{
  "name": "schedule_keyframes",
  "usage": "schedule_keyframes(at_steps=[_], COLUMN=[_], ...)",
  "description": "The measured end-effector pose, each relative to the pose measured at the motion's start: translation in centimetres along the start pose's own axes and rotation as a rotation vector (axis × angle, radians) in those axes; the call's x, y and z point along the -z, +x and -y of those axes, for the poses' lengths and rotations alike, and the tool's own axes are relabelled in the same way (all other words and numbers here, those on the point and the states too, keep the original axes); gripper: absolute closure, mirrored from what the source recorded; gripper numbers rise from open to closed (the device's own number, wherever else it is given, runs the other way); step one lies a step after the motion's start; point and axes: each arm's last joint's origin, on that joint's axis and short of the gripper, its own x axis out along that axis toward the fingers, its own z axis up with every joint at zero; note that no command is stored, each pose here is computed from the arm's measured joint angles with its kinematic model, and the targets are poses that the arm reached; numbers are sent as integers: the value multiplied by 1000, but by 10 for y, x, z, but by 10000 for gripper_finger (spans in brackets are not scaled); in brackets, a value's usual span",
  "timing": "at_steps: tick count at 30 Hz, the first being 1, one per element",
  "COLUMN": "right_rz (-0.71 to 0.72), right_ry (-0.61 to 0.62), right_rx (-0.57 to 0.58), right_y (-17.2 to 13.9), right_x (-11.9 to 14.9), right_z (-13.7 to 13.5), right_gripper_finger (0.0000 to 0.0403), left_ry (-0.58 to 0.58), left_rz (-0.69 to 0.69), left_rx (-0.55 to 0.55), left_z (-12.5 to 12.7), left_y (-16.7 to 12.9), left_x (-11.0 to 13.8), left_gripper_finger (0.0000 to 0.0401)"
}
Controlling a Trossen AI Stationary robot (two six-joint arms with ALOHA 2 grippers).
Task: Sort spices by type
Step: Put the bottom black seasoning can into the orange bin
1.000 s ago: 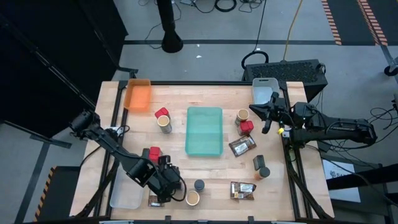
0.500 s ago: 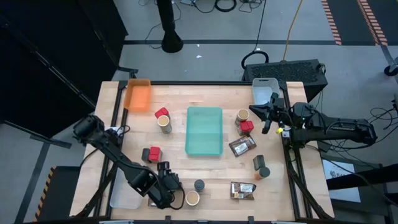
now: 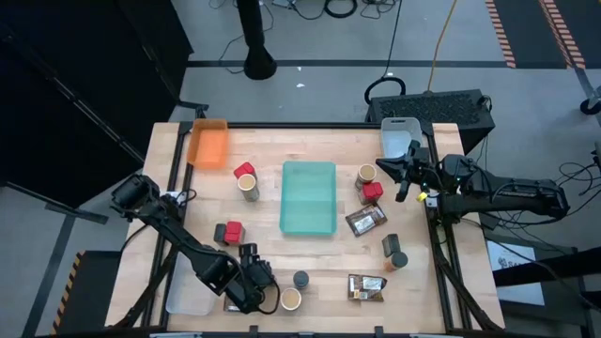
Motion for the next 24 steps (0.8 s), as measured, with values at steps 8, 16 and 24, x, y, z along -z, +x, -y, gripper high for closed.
schedule_keyframes(at_steps=[8,16,24], right_rz=[1,1,2], right_ry=[-4,-4,-4], right_rx=[0,0,2], right_y=[0,0,0], right_x=[0,0,0], right_z=[0,0,0], right_gripper_finger=[403,403,403], left_ry=[21,29,37], left_rz=[-10,-39,2], left_rx=[9,36,-75], left_z=[0,0,-22], left_y=[0,-4,-80], left_x=[0,-1,-27], left_gripper_finger=[253,268,268])
